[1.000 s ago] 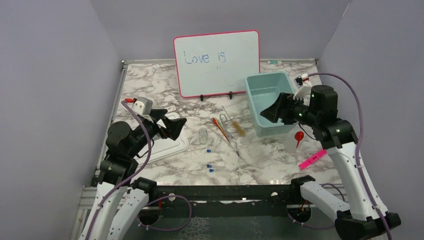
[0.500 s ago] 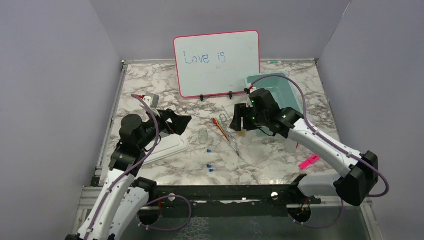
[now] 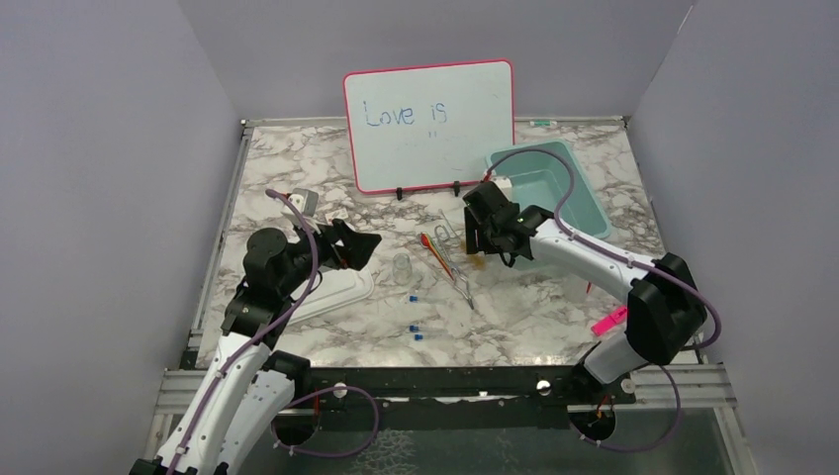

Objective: Organize the chemistry lab equipment

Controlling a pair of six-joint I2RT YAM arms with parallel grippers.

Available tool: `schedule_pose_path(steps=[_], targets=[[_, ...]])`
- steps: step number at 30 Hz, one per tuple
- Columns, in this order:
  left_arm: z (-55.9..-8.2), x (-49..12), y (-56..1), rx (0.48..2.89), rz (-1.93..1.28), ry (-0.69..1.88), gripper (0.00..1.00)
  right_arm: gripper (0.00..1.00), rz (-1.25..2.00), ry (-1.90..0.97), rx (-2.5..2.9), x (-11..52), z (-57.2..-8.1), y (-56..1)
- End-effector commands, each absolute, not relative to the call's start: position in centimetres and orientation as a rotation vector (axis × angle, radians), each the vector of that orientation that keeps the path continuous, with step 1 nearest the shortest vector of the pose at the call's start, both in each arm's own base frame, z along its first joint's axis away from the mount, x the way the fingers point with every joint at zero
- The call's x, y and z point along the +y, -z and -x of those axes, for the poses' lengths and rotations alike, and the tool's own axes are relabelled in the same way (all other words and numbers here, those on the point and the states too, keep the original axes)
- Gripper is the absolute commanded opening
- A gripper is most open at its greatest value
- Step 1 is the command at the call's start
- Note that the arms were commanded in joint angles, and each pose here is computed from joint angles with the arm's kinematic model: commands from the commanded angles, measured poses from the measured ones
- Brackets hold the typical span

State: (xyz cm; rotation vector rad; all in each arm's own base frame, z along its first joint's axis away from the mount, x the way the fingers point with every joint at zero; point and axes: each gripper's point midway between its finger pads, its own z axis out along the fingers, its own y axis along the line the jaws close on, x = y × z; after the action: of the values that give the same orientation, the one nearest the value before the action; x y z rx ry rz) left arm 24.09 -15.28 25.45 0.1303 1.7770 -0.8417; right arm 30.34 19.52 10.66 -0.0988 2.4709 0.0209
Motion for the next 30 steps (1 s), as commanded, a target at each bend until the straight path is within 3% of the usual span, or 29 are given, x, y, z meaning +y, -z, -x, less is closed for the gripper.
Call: schedule_pose_path(steps=[1, 9, 12, 16, 22, 26, 30], targets=[[-23.7, -15.7, -26.1, 1.743, -0.148, 0.877, 0.99, 0.73, 0.025, 0.125, 2.392, 17.4, -32.8, -12.1], [-23.8, -15.7, -25.9, 1.748, -0.142, 0.875, 0.99, 0.89, -0.045, 0.26, 2.388, 15.0, -34.1, -11.1], [-23.9, -15.7, -25.9, 1.75, -0.142, 0.874, 0.99, 0.9, 0.027, 0.185, 2.408, 16.2, -33.9, -11.1], [-24.1, -15.5, -26.1, 1.746, -0.13, 0.862, 0.99, 0.8, 0.305, -0.132, 2.395, 20.4, -32.5, -12.1], [-24.6, -14.5, -26.5, 1.739, -0.061, 0.809, 0.99, 0.66, 0.607, -0.514, 2.36, 25.5, -26.2, -12.0], [-24.7, -13.7, -26.7, 1.727, -0.023, 0.776, 0.98, 0.53, 0.736, -0.589, 2.362, 27.6, -22.6, -9.7], [-24.8, -13.4, -26.7, 1.727, 0.0, 0.765, 0.97, 0.55, 0.82, -0.548, 2.376, 29.4, -20.8, -7.4]])
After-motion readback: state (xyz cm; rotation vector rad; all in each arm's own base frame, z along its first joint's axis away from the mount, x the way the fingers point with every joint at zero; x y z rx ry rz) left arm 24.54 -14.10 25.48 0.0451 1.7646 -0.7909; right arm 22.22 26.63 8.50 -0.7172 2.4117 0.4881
